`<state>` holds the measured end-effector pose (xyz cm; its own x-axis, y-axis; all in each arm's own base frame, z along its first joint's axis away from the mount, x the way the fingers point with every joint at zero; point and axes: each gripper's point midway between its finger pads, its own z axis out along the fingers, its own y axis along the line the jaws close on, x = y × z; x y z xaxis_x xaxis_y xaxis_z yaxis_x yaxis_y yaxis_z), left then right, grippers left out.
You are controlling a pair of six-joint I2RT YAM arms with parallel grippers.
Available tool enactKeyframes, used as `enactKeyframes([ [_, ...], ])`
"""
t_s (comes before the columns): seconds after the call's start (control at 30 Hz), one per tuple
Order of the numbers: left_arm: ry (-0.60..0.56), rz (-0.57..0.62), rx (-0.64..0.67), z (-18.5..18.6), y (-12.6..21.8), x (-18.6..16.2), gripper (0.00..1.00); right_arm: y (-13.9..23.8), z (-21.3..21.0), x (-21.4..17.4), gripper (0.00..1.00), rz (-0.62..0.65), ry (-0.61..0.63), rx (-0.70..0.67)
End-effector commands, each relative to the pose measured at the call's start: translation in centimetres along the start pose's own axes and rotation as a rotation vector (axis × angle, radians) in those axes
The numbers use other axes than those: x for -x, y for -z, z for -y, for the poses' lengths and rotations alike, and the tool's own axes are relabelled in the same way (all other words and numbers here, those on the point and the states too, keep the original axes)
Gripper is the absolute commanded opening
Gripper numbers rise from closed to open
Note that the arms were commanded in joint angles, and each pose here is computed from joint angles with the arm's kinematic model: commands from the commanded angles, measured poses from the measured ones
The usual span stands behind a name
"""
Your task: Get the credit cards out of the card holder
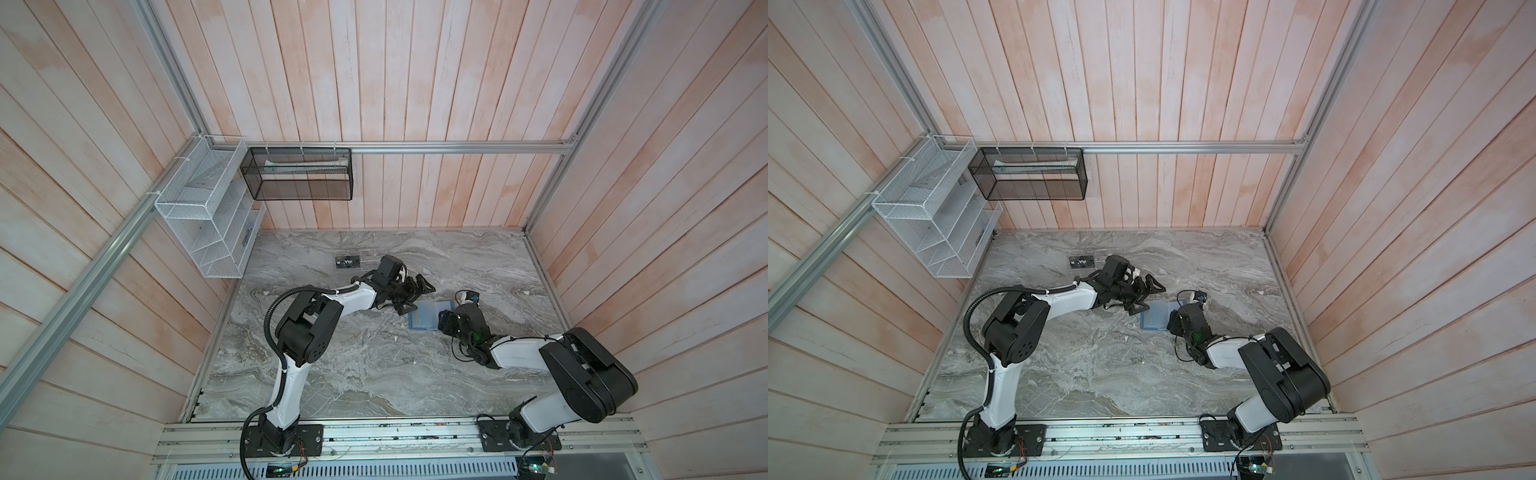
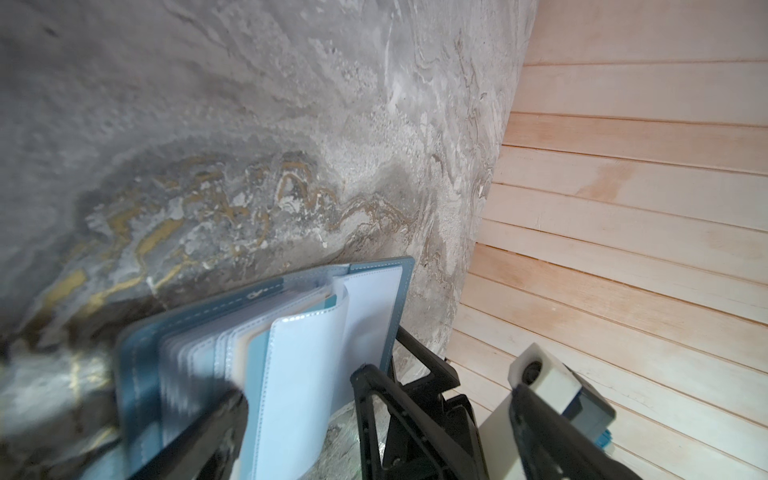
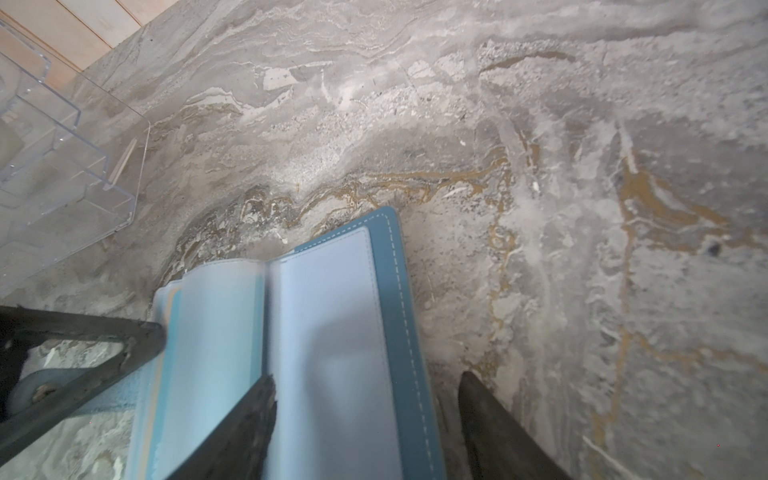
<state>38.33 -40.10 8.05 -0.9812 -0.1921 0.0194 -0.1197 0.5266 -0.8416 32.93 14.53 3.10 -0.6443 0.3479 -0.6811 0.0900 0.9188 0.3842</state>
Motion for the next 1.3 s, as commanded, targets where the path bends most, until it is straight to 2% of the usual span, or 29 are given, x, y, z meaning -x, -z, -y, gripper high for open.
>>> enactKeyframes([
  [0.0,-0.02,-0.018,0.006,-0.3,-1.1,-0.3,1.0,0.2,3.3,-5.0,0.71,-0.174,0.003,-0.09],
  [0.5,-0.013,-0.052,0.0,-0.4,-2.4,-1.4,1.0,0.1,3.2,-5.2,0.71,-0.18,-0.008,-0.074],
  [1.0,-0.01,-0.067,-0.068,2.4,-3.3,-2.1,1.0,1.4,2.1,-4.2,0.71,-0.164,-0.01,0.001],
  [1.27,-0.015,-0.079,-0.102,4.1,-4.0,-2.4,1.0,3.3,2.1,-2.9,0.78,-0.138,-0.019,0.017],
])
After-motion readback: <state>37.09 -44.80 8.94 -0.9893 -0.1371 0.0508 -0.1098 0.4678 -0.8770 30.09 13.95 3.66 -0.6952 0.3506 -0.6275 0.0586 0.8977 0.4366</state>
